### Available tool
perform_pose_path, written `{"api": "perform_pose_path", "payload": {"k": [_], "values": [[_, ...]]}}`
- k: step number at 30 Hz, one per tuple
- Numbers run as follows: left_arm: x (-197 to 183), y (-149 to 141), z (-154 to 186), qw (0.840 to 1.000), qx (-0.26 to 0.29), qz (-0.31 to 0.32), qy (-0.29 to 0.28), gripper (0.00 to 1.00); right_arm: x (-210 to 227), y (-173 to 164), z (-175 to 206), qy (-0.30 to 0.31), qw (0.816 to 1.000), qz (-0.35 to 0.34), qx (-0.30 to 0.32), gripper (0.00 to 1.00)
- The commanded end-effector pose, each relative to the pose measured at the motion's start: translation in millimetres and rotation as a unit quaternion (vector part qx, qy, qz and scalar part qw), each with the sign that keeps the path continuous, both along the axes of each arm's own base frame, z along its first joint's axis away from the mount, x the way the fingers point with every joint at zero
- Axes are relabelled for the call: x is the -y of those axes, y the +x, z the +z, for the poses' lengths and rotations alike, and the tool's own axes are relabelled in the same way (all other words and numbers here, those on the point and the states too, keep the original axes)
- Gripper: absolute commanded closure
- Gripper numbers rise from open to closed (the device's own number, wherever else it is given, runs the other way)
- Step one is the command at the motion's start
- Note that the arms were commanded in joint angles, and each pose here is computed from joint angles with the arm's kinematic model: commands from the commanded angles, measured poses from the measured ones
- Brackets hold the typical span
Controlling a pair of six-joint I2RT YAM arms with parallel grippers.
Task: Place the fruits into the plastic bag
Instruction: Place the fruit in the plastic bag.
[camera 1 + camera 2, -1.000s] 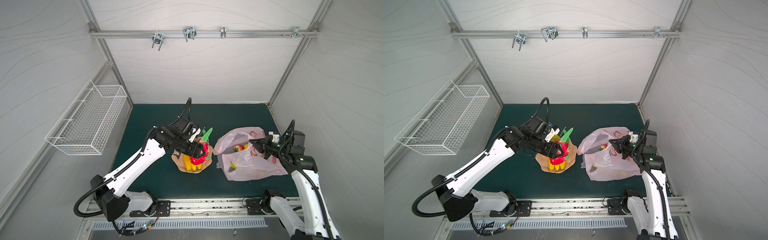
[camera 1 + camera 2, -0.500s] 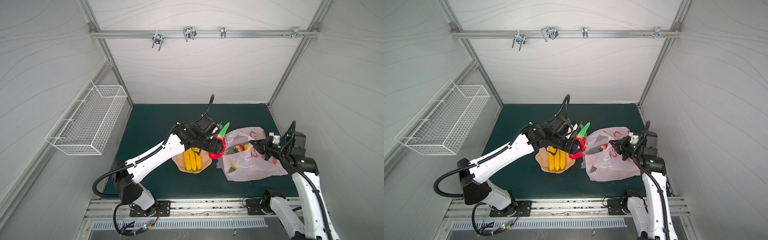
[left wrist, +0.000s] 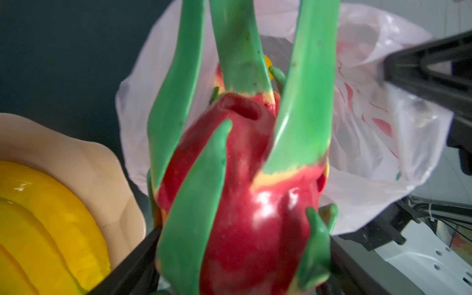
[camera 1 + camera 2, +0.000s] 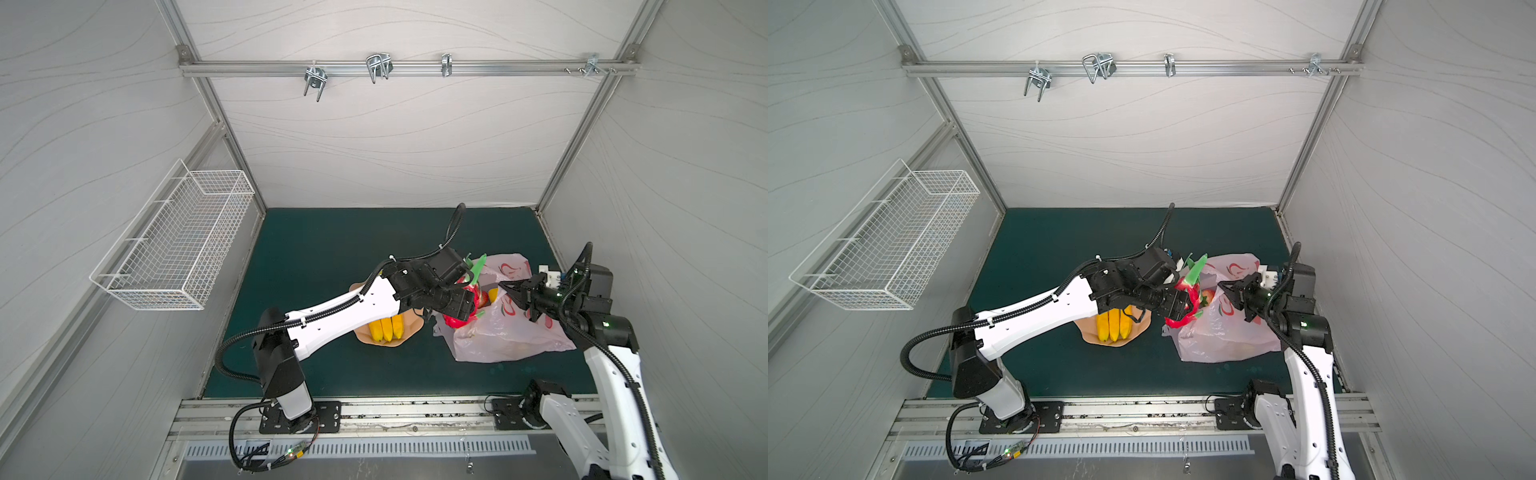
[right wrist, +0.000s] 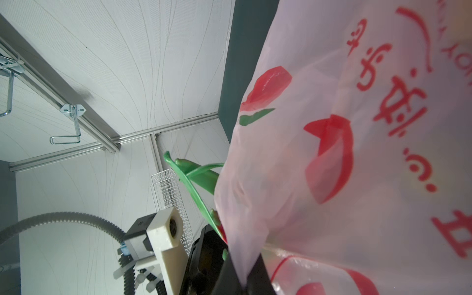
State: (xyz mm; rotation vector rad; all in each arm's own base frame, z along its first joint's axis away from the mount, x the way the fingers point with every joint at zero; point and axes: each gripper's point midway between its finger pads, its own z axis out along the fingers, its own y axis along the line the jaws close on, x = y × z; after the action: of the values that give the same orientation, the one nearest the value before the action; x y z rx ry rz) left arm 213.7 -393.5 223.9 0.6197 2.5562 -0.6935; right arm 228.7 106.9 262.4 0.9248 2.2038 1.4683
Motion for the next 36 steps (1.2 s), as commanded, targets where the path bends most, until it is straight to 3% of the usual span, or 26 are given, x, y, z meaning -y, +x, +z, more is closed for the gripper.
{"api": "perform_pose_path", "payload": {"k": [1, 19, 28, 36], "values": [[24, -1, 30, 0.998, 0.025, -0.003, -0.062, 0.4, 1, -1, 6, 0.005, 1.0, -0.005, 0.003, 0.95], [48, -72, -31, 0.985, -0.095, -0.14, -0.031, 0.44, 2, 3, 7, 0.006, 1.0, -0.008, 0.002, 0.94], [56, -60, -59, 0.983, -0.117, -0.137, 0.021, 0.45, 1, 1, 8, 0.005, 1.0, -0.008, 0.002, 0.95], [55, -29, -47, 0.985, -0.115, -0.129, 0.007, 0.45, 1, -4, 8, 0.003, 1.0, -0.006, 0.001, 0.95]]}}
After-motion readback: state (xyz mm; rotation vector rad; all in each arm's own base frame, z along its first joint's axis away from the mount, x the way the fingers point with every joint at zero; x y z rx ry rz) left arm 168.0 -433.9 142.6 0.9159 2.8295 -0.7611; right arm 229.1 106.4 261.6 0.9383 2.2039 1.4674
